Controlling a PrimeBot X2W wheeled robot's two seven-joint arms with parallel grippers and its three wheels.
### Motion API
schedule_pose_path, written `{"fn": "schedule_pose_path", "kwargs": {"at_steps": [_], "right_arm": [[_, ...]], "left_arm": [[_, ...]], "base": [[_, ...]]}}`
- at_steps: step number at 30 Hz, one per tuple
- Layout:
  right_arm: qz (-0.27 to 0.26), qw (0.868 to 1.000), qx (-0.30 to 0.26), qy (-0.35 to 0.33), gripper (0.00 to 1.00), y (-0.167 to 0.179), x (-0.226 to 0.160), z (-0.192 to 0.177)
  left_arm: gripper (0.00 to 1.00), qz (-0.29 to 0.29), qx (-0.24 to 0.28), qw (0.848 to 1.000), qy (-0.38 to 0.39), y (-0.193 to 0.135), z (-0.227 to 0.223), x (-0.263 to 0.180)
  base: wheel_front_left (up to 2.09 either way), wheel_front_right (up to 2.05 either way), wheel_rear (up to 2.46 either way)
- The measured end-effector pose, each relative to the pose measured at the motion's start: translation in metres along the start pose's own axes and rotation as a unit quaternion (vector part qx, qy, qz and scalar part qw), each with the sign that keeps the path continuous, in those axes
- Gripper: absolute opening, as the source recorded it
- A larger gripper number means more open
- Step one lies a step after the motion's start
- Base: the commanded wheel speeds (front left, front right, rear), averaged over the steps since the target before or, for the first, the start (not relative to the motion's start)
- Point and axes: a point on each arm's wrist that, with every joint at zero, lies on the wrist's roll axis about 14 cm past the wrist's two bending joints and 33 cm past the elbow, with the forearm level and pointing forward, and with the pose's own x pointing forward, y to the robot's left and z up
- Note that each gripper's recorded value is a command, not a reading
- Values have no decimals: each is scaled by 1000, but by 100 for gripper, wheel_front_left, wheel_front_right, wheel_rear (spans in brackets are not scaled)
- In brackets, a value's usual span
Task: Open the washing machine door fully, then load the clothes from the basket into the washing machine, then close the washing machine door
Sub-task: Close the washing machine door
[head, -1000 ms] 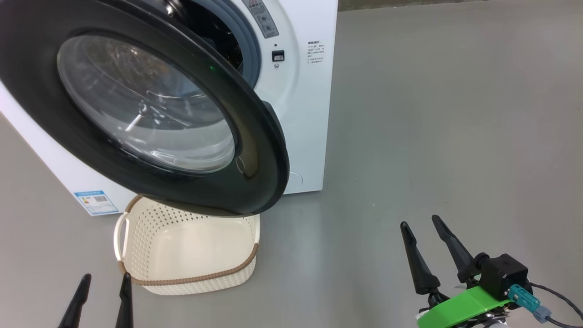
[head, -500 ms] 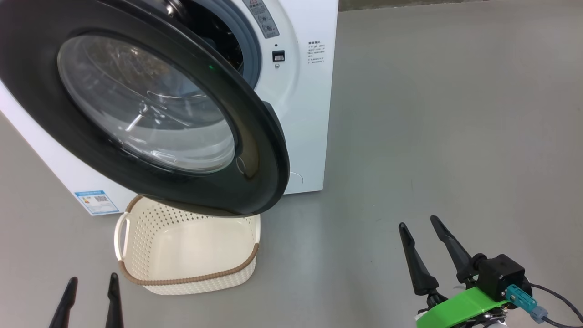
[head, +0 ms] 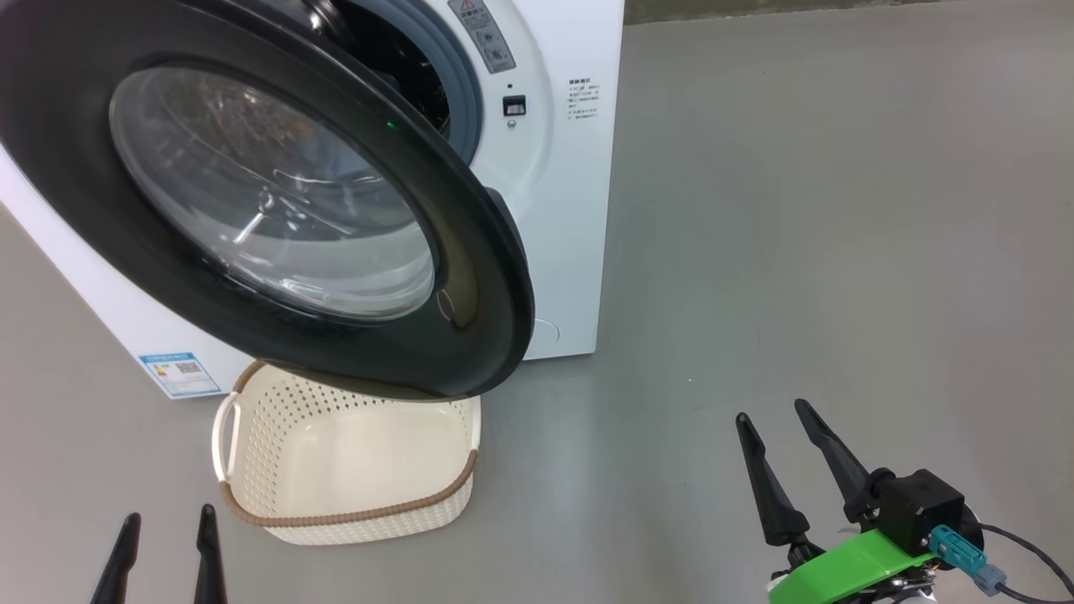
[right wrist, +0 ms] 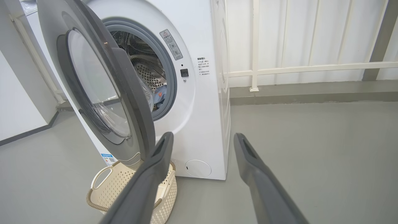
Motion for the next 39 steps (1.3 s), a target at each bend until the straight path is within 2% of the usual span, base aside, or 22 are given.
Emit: {"fn": "schedule_pose_path", "kwargs": {"at_steps": [17,18,19,20,26,30,35,39], "right_arm": [[-3,1000,0,4,99,-3,1,-3],[-4,1000,0,4,86,-3,1,-3],[-4,1000,0,4,48,-3,1,-3],[-3,1000,0,4,0,-3,1,-3],[-7,1000,6,-1,0,-4,2,0],[-14,999,17,-25,0,-8,4,15],[0,995,19,-99,0,-1,11,61],[47,982,21,-182,0,27,19,116]], "left_arm": [[100,-5,-1,1000,4,-2,-2,0],[100,-4,-1,1000,4,-2,-2,0],[100,-4,-1,1000,3,-1,-2,0],[100,-4,-1,1000,3,-1,-2,0],[100,-3,-2,1000,1,-1,-1,-1],[100,-2,-3,1000,0,-1,0,0],[100,-3,-3,1000,2,-1,-2,0],[100,-2,-8,1000,3,-1,-2,0]], "base": [[0,0,0],[0,0,0],[0,0,0],[0,0,0],[0,0,0],[0,0,0],[0,0,0],[0,0,0]]}}
